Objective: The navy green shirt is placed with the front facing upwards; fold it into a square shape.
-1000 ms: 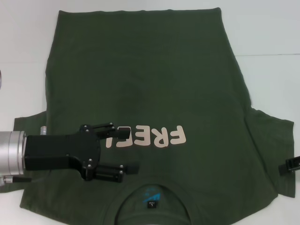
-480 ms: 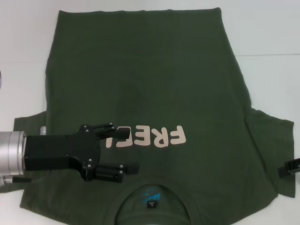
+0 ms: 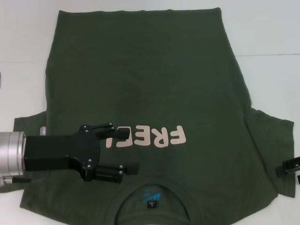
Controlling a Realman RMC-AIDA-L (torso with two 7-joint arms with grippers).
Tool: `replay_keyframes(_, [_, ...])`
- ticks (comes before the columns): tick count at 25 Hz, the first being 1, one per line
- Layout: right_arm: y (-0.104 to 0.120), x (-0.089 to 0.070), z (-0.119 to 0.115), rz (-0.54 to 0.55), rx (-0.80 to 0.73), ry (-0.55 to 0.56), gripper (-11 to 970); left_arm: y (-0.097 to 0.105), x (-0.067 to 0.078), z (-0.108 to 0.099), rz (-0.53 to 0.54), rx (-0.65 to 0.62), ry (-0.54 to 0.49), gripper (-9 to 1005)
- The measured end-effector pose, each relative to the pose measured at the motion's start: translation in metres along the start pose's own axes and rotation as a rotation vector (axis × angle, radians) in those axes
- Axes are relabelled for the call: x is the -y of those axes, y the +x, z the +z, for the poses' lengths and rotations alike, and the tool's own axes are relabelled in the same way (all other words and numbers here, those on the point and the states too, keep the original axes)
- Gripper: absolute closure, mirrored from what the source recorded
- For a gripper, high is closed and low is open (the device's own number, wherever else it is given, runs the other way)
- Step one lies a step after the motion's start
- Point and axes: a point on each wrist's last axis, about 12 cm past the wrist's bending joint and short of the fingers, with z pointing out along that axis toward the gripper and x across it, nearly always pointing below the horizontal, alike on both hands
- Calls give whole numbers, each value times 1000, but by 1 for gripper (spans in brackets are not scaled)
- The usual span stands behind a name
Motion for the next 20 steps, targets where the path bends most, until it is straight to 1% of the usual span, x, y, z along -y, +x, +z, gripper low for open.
replay_keyframes(20, [0,0,2,2,1,0,44,1,0,0,0,-6,-2,96])
